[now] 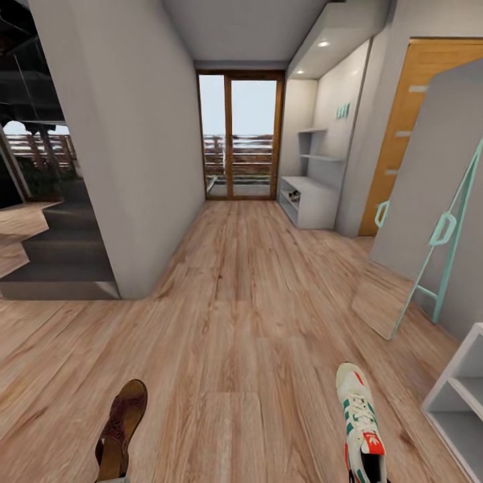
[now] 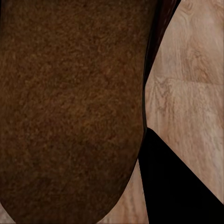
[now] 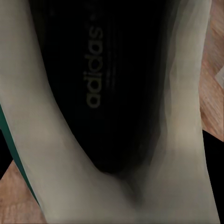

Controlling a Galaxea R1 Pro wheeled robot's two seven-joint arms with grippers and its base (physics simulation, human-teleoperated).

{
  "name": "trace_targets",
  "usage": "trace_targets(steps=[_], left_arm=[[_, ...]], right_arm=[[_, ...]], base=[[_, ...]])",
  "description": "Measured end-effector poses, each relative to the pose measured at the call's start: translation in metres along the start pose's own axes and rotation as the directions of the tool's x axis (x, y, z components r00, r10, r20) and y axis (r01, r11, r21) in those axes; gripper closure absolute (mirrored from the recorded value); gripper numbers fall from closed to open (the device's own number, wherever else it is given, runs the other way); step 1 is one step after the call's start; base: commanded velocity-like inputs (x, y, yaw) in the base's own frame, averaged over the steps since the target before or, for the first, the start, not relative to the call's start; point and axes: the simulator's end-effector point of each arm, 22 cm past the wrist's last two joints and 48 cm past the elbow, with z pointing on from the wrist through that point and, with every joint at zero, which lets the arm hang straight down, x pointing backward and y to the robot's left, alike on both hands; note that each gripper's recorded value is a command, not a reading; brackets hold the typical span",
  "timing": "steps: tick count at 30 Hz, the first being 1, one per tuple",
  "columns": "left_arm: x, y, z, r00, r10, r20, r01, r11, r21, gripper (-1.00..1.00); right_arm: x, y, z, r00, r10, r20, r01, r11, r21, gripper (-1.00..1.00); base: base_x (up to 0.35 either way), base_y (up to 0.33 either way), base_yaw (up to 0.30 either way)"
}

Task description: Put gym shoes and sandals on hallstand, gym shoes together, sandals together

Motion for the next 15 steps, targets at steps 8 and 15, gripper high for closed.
trace_targets(steps=[8, 15], left_arm=[[-0.0026, 0.0017, 0.0005, 1.000, 0.001, 0.008, -0.001, 1.000, -0.004, 1.00], [-0.0024, 0.0004, 0.0005, 1.000, -0.001, 0.009, 0.001, 1.000, -0.003, 1.00]], right_arm=[[0.0011, 0.0022, -0.0004, 1.000, -0.008, -0.002, 0.008, 1.000, -0.010, 1.00], [0.0011, 0.0022, -0.0004, 1.000, -0.009, -0.002, 0.009, 1.000, -0.011, 1.00]], base=[[0.338, 0.000, 0.000], [0.338, 0.000, 0.000]])
